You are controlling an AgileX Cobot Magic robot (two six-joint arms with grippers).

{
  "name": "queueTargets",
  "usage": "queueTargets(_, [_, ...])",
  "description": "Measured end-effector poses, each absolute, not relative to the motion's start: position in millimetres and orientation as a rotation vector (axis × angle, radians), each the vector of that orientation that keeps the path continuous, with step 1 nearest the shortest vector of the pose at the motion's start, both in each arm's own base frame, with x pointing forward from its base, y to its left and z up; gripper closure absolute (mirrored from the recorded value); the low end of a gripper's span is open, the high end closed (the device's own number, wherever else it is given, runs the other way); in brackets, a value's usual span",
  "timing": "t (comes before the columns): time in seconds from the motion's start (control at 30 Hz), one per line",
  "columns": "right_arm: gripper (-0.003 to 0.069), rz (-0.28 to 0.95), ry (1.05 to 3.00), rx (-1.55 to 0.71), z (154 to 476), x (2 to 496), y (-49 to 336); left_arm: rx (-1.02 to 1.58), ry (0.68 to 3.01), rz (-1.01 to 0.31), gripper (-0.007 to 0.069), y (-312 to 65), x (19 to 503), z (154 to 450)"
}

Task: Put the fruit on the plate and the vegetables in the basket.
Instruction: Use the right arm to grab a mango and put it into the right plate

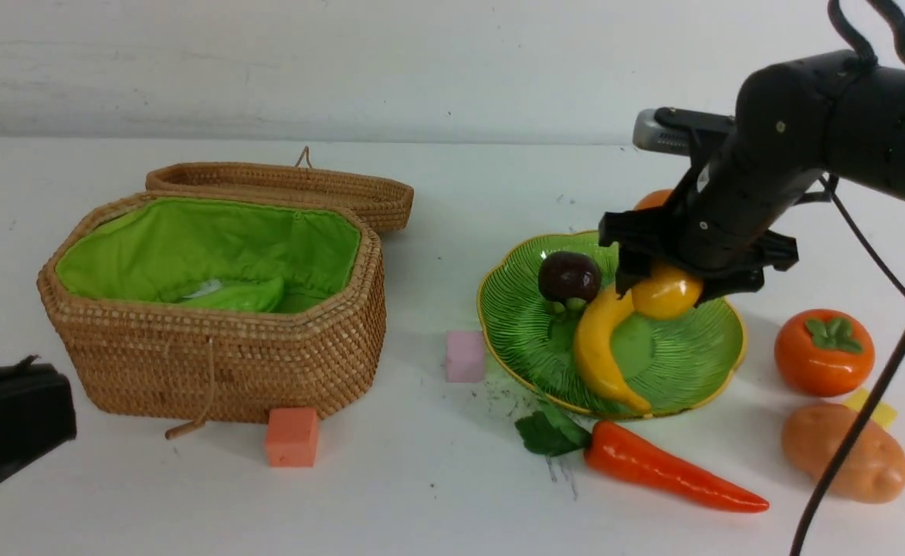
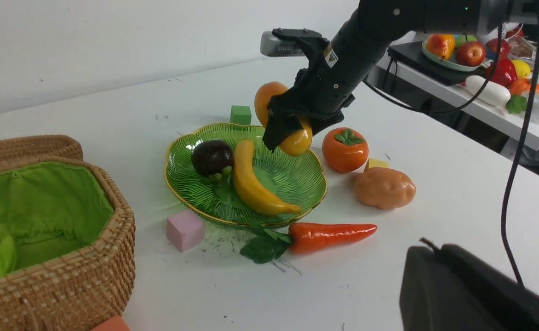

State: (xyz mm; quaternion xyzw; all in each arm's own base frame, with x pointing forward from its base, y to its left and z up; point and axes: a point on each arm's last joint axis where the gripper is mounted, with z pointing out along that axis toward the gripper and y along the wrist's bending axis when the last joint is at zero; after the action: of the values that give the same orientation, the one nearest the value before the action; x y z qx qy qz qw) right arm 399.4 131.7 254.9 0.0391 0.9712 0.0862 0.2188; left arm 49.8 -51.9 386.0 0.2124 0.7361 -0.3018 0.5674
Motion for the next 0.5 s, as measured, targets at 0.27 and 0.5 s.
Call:
queueTargets(0.27, [0.0002,0.199,2.746,0.105,239,402,131,0.5,1.729,-0.709,0.0631,-52,50,386])
queueTargets(0.5, [0.0008,0.179,2.775,0.071,251,393,128,0.502,1.735,-0.708,0.0631,-52,50,385])
